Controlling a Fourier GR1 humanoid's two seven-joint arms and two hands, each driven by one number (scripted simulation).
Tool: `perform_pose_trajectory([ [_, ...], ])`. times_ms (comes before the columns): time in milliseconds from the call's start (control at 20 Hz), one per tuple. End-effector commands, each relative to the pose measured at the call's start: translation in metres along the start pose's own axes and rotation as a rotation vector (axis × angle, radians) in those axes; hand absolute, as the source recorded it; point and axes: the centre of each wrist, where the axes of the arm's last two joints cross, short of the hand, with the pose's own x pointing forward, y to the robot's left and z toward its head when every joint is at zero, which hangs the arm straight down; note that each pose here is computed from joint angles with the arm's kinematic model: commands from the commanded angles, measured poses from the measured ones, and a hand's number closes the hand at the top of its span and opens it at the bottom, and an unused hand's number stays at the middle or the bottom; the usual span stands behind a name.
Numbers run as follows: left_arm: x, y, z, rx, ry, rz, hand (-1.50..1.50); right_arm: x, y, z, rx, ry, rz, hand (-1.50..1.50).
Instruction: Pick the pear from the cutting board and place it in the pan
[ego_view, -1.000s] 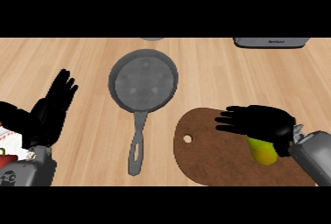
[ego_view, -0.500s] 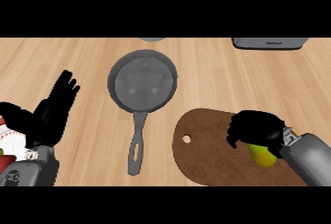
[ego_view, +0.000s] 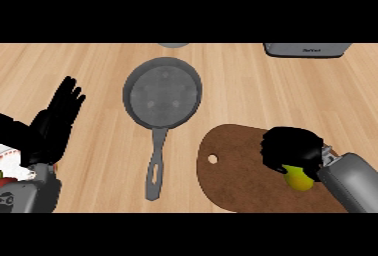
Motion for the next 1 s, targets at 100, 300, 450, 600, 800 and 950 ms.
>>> perform_pose_trajectory([
  [100,-0.009,-0.004,0.007,0.002,0.007,-0.025,0.00,0.022,-0.021,-0.048,-0.192,0.099,-0.133,1.50],
  [300,-0.008,-0.003,0.002,0.006,0.020,-0.012,0.00,0.031,-0.037,-0.071,-0.232,0.357,-0.230,1.50],
  [450,-0.008,-0.003,0.002,0.009,0.018,-0.016,0.00,0.042,-0.067,-0.081,-0.345,0.494,-0.200,1.50],
  [600,-0.013,-0.008,0.004,-0.015,0.040,-0.006,0.00,0.065,-0.108,-0.098,-0.492,0.641,-0.143,1.50],
  [800,-0.009,-0.015,0.000,-0.045,0.028,-0.009,0.00,0.084,-0.152,-0.097,-0.662,0.836,-0.040,1.50],
  [950,-0.008,-0.020,-0.002,-0.075,0.019,-0.016,0.00,0.098,-0.181,-0.098,-0.733,0.956,-0.006,1.50],
])
